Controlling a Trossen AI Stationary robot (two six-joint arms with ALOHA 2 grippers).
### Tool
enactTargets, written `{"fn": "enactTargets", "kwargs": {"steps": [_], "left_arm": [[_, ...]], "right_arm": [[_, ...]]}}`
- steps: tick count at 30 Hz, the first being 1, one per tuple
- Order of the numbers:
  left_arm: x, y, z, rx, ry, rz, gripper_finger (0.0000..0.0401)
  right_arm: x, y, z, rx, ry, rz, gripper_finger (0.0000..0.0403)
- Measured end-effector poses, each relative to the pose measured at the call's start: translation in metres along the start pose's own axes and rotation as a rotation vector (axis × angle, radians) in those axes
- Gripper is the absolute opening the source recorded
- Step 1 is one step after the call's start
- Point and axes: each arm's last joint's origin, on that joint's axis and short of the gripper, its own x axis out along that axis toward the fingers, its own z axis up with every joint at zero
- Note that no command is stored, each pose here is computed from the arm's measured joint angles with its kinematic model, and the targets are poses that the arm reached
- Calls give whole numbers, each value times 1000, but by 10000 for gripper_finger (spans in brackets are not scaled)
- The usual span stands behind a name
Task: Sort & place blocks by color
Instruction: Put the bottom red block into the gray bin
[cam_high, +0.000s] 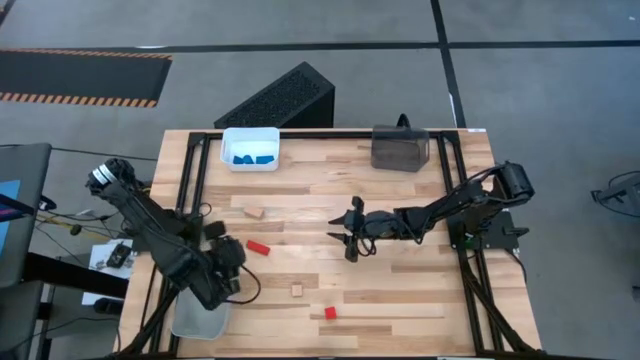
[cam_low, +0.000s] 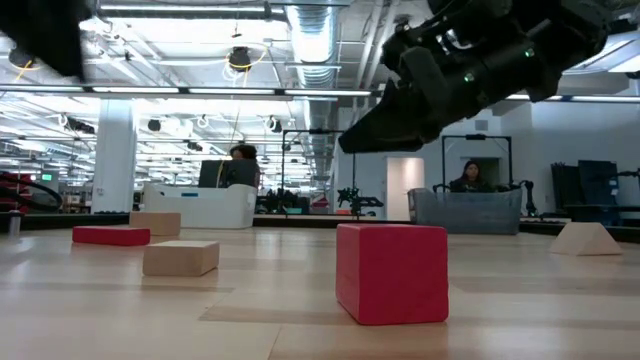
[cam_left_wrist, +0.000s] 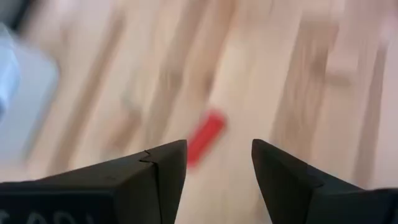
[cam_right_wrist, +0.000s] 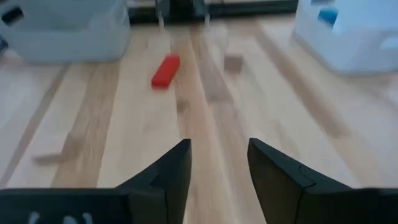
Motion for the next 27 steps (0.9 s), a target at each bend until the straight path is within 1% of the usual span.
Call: {"fn": "enactTargets", "kwargs": {"steps": [3,5,7,11,15,18,20,23,27], "left_arm": [[17,-5,8,36,-177,-9,170],[33,-8,11,76,-254,-11,170],[51,-11,15,107,-318,-37,170],[79,-8,22,120,-468,-104,170],[90,-1,29,113,-610,-133,169],[94,4,33,126,-658,-165,169],[97,8,36,128,-657,-166,168],[101,15,40,114,-649,-134,168],[107,24,45,103,-642,-90,168]], "right_arm": [[2,3,-4,16,110,-3,202],[2,7,-2,30,136,13,210],[1,12,-1,34,127,30,214],[-2,23,1,32,95,70,212],[-3,27,3,38,66,84,203],[-4,29,3,58,70,85,197],[-5,31,2,75,71,90,194],[-7,35,1,95,74,90,191],[-11,44,-2,119,78,63,192]]}}
